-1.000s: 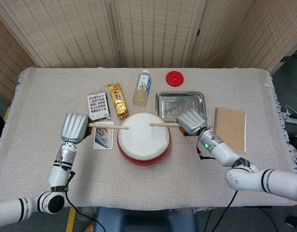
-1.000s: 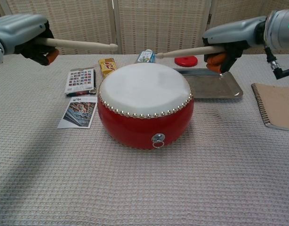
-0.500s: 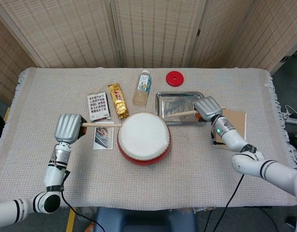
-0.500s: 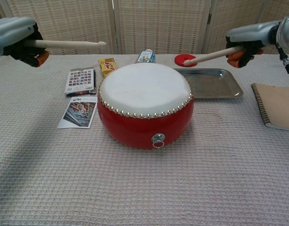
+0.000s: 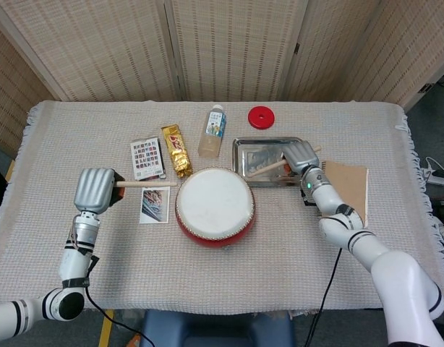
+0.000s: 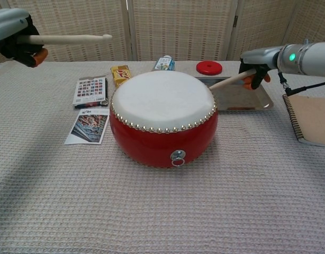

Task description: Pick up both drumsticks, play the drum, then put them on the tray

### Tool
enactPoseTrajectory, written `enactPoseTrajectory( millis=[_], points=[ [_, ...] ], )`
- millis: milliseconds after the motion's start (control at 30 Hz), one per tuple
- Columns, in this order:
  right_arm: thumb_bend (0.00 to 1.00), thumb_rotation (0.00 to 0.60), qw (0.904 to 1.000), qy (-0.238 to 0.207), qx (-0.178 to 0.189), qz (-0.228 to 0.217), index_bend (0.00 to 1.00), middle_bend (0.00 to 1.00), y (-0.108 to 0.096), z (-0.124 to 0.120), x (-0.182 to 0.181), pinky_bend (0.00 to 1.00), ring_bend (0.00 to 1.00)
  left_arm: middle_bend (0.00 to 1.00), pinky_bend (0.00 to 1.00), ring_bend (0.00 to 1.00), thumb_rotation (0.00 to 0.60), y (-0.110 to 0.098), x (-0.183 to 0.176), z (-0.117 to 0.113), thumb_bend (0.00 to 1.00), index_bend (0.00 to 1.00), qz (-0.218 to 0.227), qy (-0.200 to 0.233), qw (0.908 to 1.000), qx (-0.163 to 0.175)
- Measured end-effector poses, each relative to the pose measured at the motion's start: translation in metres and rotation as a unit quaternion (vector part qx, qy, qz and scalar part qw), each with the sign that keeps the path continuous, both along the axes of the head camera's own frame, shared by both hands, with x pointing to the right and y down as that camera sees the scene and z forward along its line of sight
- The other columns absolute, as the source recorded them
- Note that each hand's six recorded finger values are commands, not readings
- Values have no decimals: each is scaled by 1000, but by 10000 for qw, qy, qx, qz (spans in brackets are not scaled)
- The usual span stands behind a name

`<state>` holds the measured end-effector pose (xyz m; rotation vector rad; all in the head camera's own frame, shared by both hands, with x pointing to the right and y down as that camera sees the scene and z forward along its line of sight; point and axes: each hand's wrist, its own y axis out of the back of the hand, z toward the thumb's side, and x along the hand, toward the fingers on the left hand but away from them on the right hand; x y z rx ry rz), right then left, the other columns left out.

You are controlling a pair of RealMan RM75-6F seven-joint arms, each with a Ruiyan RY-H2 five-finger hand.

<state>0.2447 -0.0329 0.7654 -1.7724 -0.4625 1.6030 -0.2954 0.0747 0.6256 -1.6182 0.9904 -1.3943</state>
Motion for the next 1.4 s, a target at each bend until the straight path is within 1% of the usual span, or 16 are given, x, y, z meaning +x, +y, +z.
enactPoseTrajectory(
  millis=[33,100,200,300,467,533,600,667,700,767,1067,1167,1267,1400],
  points=[
    [371,600,10000,11,-18,41,545,588,-1,3,-1,548,381,1000,1000,1000,600,0,0,-1,578,1000,-5,16,10000,7],
    [333,600,9999,22,-60,137,406,493,-2,8,-5,477,292,1000,1000,1000,600,0,-1,-1,577,1000,-16,43,10000,15],
    [309,600,9995,-12,-94,298,264,388,-6,11,-11,396,199,1000,1000,1000,600,0,-4,-2,576,1000,-34,72,10000,27],
    [308,600,9990,-57,-75,447,209,355,-10,11,-14,384,184,1000,1000,1000,600,0,-6,-3,577,1000,-54,100,9999,41],
    [300,600,9973,-138,-87,715,152,340,-15,11,-10,364,166,1000,1000,1000,600,2,-8,-2,569,1000,-54,94,9999,21],
    [262,600,9967,-161,-91,789,113,306,-15,11,-8,336,137,1000,1000,1000,600,2,-9,-2,570,1000,-65,101,9999,15],
    [187,600,9966,-133,-103,805,51,251,-15,11,-6,292,97,1000,1000,1000,600,2,-11,-2,570,1000,-79,105,9999,15],
    [116,600,9966,-119,-92,812,11,198,-16,11,-4,242,55,1000,1000,1000,600,2,-12,-2,571,1000,-94,116,9999,22],
    [81,600,9964,-128,-91,827,1,169,-17,10,-3,216,31,1000,1000,1000,600,1,-12,-2,571,1000,-97,122,9999,28],
    [56,600,9962,-158,-84,858,0,146,-17,9,-2,198,12,1000,1000,1000,600,1,-12,-3,571,1000,-102,135,9998,47],
    [50,600,9961,-316,-64,826,6,142,-19,1,-1,198,8,1000,1000,1000,600,1,-10,-5,570,1000,-65,178,9998,72],
    [50,600,9958,-476,-33,777,32,142,-19,-7,-2,228,34,1000,1000,1000,600,3,-6,-7,570,1000,-25,254,9997,69],
    [49,600,9949,-708,6,718,71,153,-19,-20,-5,280,73,1000,1000,1000,600,6,0,-9,570,1000,106,265,9996,91],
    [49,600,9924,-1079,66,594,117,195,-16,-48,-9,351,124,1000,1000,1000,600,10,12,-11,571,1000,284,290,9991,113]
  ],
)
